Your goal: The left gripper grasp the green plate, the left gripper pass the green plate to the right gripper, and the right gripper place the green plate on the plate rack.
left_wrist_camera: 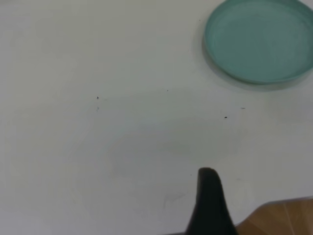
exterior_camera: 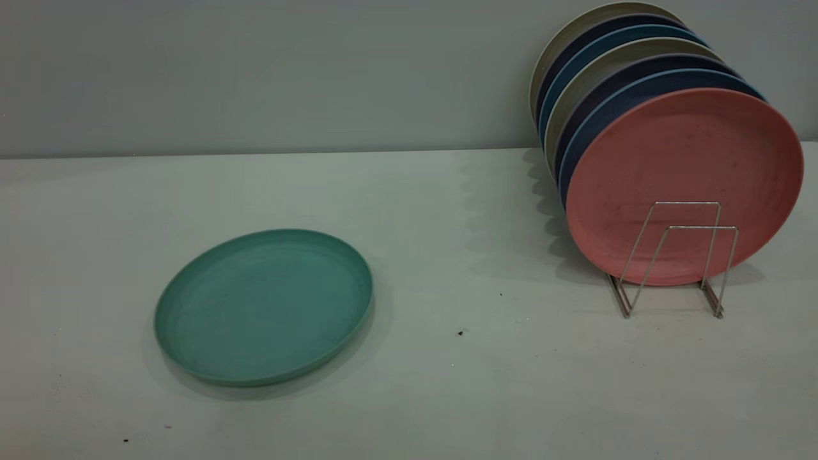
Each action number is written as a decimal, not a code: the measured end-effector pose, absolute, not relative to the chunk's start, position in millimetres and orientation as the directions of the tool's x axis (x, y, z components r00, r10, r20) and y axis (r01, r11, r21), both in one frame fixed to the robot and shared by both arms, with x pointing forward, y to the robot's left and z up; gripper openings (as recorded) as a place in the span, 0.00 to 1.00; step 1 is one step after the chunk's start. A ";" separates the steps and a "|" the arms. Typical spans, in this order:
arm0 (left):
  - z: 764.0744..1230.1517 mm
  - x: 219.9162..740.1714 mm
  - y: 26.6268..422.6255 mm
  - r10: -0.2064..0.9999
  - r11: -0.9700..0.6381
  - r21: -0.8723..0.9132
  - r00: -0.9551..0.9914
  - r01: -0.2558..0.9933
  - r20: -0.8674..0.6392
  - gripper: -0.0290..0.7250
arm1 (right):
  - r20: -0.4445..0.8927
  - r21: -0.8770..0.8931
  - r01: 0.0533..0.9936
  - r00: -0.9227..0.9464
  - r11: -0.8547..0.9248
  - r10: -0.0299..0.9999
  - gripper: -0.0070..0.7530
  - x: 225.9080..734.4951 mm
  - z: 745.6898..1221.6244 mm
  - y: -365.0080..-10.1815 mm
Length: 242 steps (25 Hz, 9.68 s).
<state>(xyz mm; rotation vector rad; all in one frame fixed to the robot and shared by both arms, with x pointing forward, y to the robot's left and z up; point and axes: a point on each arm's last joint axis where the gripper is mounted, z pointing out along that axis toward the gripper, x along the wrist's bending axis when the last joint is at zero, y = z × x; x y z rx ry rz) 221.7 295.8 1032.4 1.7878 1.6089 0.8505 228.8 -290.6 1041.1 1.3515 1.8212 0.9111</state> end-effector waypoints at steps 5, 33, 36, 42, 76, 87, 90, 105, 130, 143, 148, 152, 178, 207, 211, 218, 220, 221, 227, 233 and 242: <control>1032.4 221.7 295.8 0.995 -0.103 0.775 0.068 0.623 0.077 0.79 | -0.113 0.846 0.489 -0.225 0.212 0.968 0.46 228.8 1041.1 -290.6; 1031.3 461.3 298.8 0.983 0.117 0.427 -0.042 0.897 -0.181 0.79 | 0.242 0.743 0.646 -0.505 0.177 0.828 0.72 456.9 1046.5 -221.0; 1006.2 492.6 297.3 0.977 0.103 0.347 -0.029 0.932 -0.210 0.79 | 0.306 0.706 0.682 -0.537 0.191 0.786 0.72 480.7 1024.8 -193.3; 952.3 548.0 297.9 0.974 0.045 0.207 0.003 0.977 -0.227 0.79 | 0.402 0.621 0.747 -0.564 0.237 0.722 0.72 511.6 983.0 -148.1; 831.4 629.6 275.8 0.943 0.010 0.082 0.018 0.997 -0.333 0.07 | 0.541 0.502 0.860 -0.393 0.090 0.744 0.72 531.4 955.8 -150.0; 900.9 620.8 240.1 0.771 -0.280 0.273 0.385 0.921 -0.508 0.06 | 0.712 0.377 0.924 -0.333 0.063 0.618 0.72 586.9 931.0 -164.1; 903.5 620.1 233.7 0.736 -0.286 0.294 0.406 0.912 -0.541 0.06 | 0.733 0.342 0.937 -0.317 0.077 0.602 0.72 588.1 919.9 -162.1; 902.2 613.1 189.6 0.669 -0.352 0.318 0.474 0.880 -0.573 0.06 | 0.773 0.329 0.940 -0.320 0.084 0.548 0.69 585.9 920.0 -158.6; 1039.8 580.2 184.1 0.576 -0.371 0.627 0.700 0.685 -0.423 0.92 | 0.428 0.581 0.746 -0.621 0.326 0.656 0.12 571.7 985.3 -180.7; 1094.1 547.0 200.7 0.631 -0.459 0.683 0.750 0.569 -0.201 0.81 | -0.480 0.549 0.106 -0.772 0.829 0.416 0.12 570.5 1047.0 -219.0; 1093.7 547.1 200.8 0.635 -0.455 0.682 0.745 0.573 -0.204 0.81 | -0.591 0.451 0.107 -0.708 0.886 0.387 0.12 580.1 1047.7 -251.4; 1093.7 547.1 200.8 0.635 -0.454 0.682 0.745 0.574 -0.204 0.81 | -0.618 0.414 0.119 -0.692 0.903 0.374 0.12 583.4 1046.2 -270.2; 1093.8 547.1 200.7 0.636 -0.450 0.682 0.743 0.576 -0.208 0.81 | -0.549 0.446 0.154 -0.731 0.882 0.405 0.28 595.3 1019.6 -272.9; 1169.5 426.2 265.1 0.942 -0.301 0.490 0.336 0.819 0.017 0.81 | 0.130 0.560 0.797 -0.355 0.226 0.926 0.48 382.2 1140.7 -269.8; 1147.8 416.4 267.8 0.949 -0.287 0.432 0.315 0.855 0.008 0.81 | 0.080 0.481 0.856 -0.259 0.190 0.963 0.49 358.3 1106.6 -280.0; 1073.2 386.5 272.8 0.951 -0.294 0.216 0.307 0.931 -0.027 0.81 | 0.026 0.307 0.941 -0.162 0.146 0.986 0.57 321.2 1031.9 -291.1; 1051.2 376.5 274.4 0.954 -0.289 0.164 0.299 0.943 -0.036 0.81 | 0.021 0.316 0.940 -0.145 0.131 0.989 0.58 317.0 1024.1 -292.0; 1041.9 371.9 275.2 0.956 -0.282 0.146 0.290 0.948 -0.039 0.81 | 0.018 0.348 0.930 -0.136 0.122 0.990 0.59 317.0 1024.8 -292.1; 1007.3 347.7 279.6 0.962 -0.266 0.096 0.271 0.959 -0.041 0.81 | 0.013 0.468 0.879 -0.112 0.093 0.994 0.59 308.8 1024.9 -292.4; 1006.2 333.2 282.2 0.962 -0.265 0.148 0.272 0.953 -0.032 0.81 | 0.000 0.593 0.800 -0.110 0.089 0.994 0.59 289.9 1033.8 -292.7; 1021.0 312.6 287.0 0.966 -0.246 0.307 0.258 0.919 0.001 0.81 | -0.016 0.797 0.599 -0.113 0.081 0.993 0.59 246.5 1042.0 -292.1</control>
